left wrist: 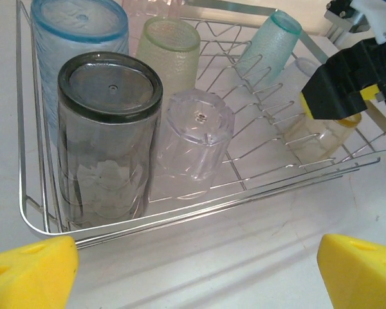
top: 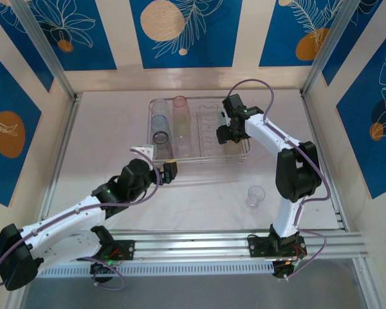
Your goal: Load the cups into the dish rack
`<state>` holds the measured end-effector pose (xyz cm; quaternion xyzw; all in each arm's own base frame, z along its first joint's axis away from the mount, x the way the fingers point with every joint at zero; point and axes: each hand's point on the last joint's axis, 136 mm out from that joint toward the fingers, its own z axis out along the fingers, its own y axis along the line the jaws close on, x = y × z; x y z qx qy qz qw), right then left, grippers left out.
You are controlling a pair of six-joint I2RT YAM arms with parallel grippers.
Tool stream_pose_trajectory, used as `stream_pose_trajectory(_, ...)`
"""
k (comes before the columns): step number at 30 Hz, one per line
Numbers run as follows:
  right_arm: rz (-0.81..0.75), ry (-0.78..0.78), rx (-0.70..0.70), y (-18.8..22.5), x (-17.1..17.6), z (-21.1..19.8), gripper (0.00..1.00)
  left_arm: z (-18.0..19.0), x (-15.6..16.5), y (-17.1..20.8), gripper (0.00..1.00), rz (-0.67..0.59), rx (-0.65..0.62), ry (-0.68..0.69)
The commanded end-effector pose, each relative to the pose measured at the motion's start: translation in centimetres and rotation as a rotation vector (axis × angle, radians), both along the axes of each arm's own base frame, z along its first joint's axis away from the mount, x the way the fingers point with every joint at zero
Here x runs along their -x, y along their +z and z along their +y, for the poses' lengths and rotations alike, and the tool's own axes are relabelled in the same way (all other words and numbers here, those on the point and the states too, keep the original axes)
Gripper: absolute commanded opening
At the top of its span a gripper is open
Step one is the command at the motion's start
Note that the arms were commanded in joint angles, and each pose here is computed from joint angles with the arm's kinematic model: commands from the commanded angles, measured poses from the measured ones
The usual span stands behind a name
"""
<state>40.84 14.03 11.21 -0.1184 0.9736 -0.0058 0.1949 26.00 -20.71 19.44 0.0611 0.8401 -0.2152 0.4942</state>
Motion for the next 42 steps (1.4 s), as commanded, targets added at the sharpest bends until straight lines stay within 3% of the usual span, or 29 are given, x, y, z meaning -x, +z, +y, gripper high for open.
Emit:
stream_pose_trajectory(1,0.130,0.018,-0.065,0.3,3.3,1.2,0.76,-0.2,-0.1,0.4,0.95,-0.008,-0.013,-0.010)
stream_pose_trajectory(6,0.117,0.011,-0.085,1.9,4.1,1.1,0.74,-0.3,-0.2,0.5,0.95,-0.007,-0.016,-0.014)
stream_pose_trajectory(16,0.058,-0.107,-0.211,6.3,3.7,-1.5,0.57,0.0,-0.1,0.5,0.95,0.001,-0.035,-0.012)
stream_pose_trajectory(23,0.084,-0.191,-0.206,4.8,2.2,-5.1,0.52,0.2,0.1,0.8,0.95,0.000,-0.065,-0.020)
stream_pose_trajectory(36,0.170,-0.190,-0.177,1.1,2.5,-5.5,0.35,0.8,0.4,1.0,0.96,-0.008,-0.083,-0.016)
stream_pose_trajectory(42,0.158,-0.198,-0.139,1.2,2.8,-6.2,0.35,0.8,0.4,0.8,0.96,-0.002,-0.087,-0.016)
